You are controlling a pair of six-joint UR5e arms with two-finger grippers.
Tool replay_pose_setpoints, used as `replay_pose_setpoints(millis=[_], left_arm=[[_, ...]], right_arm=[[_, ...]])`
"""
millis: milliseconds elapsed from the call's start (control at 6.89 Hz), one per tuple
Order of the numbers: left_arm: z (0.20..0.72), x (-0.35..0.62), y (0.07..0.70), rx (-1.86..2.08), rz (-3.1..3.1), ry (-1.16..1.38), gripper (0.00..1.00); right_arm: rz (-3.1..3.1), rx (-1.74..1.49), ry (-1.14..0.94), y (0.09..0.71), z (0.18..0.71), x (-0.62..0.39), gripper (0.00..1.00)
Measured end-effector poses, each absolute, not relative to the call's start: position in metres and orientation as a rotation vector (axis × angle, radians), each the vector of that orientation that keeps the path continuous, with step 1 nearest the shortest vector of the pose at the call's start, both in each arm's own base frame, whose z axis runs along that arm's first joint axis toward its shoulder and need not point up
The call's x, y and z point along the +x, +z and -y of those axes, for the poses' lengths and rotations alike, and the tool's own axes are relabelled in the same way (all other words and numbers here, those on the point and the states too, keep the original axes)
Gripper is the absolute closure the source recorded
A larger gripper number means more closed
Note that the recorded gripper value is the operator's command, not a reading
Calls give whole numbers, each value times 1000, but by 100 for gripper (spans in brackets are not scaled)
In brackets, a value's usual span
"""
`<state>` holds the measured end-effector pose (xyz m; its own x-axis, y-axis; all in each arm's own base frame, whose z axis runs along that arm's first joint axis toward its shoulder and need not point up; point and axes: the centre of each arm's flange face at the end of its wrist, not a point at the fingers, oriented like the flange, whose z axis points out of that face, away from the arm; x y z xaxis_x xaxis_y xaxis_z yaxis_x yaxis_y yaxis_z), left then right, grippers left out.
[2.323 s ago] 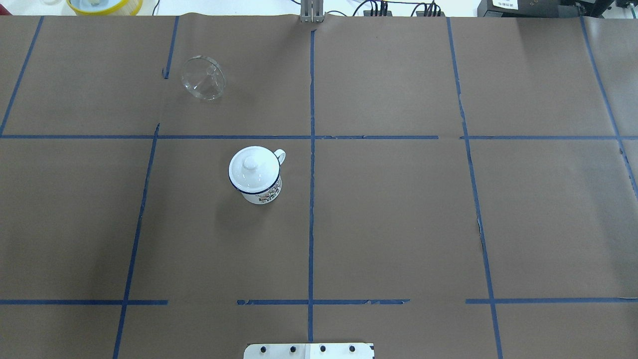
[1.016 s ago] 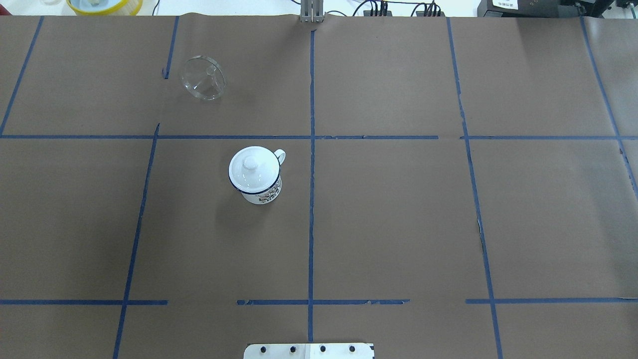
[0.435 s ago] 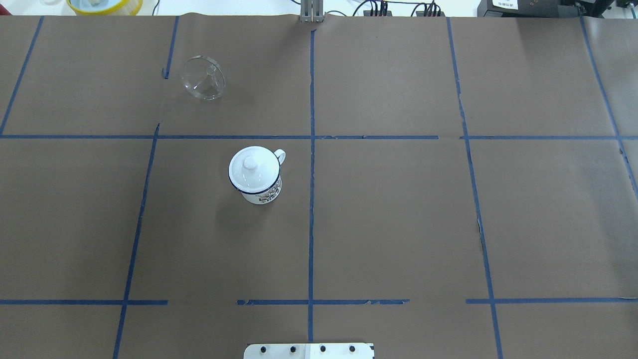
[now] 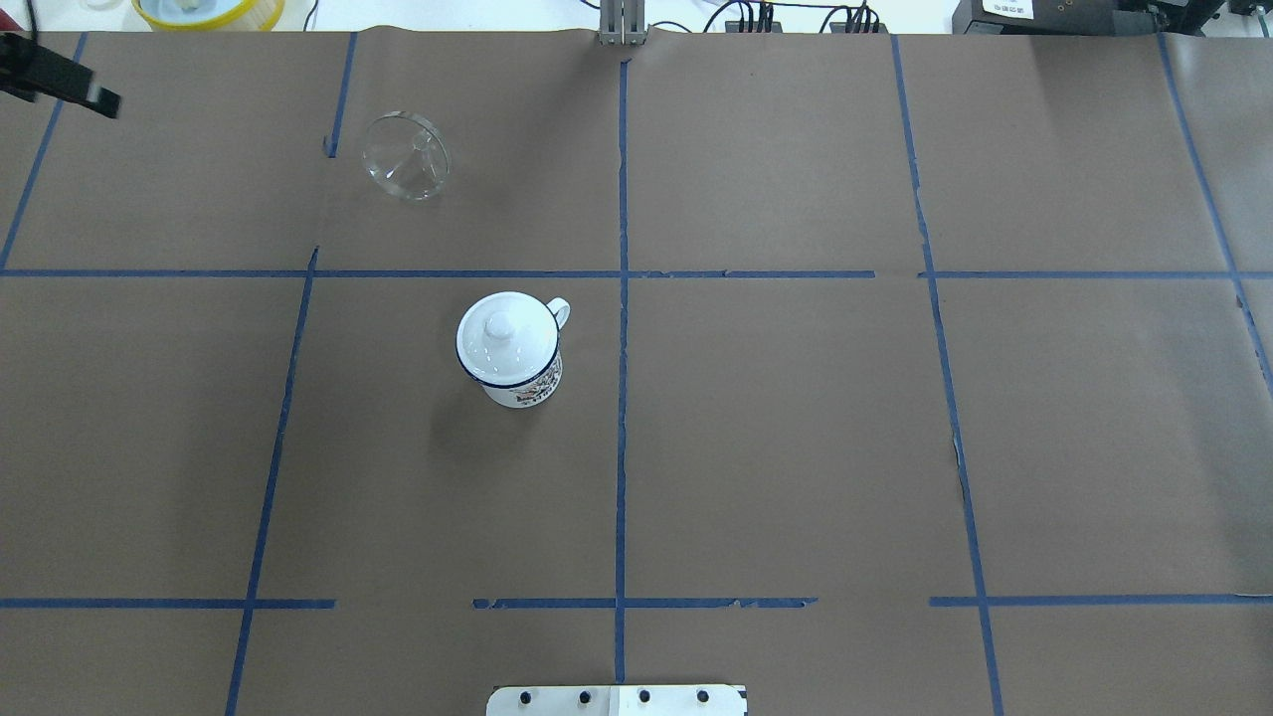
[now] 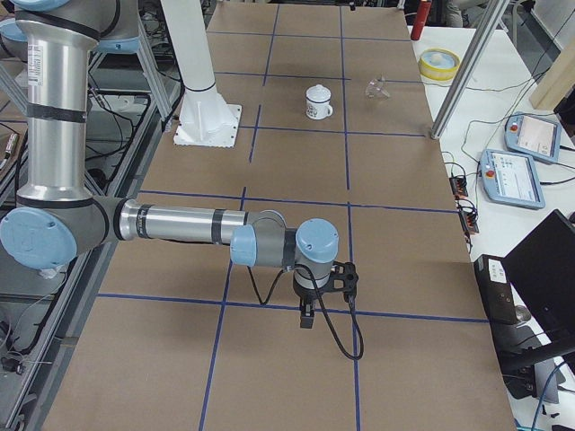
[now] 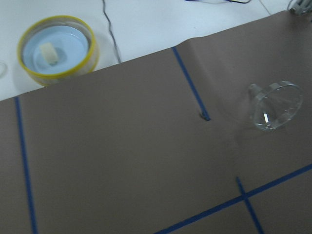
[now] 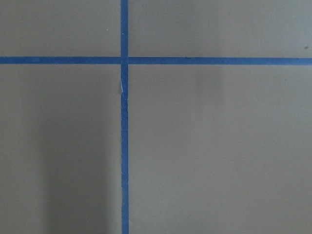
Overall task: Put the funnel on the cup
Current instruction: 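Move the left gripper down to the white funnel in the mug and grasp it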
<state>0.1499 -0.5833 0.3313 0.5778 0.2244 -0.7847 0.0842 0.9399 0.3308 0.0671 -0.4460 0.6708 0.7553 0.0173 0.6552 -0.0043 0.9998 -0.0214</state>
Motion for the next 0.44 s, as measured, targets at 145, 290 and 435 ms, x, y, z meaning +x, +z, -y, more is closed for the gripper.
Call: replay_pose_setpoints(millis=[145,290,435], left_arm=[[582,221,290,269,-931,1,0],[572,286,252,201,-900,-69,0],[554,340,223,132,-897,-137,0]], right_arm=[[715,-19,12,671,446,67,0],[715,-19,12,671,446,67,0],[715,-19,12,671,446,67,0]])
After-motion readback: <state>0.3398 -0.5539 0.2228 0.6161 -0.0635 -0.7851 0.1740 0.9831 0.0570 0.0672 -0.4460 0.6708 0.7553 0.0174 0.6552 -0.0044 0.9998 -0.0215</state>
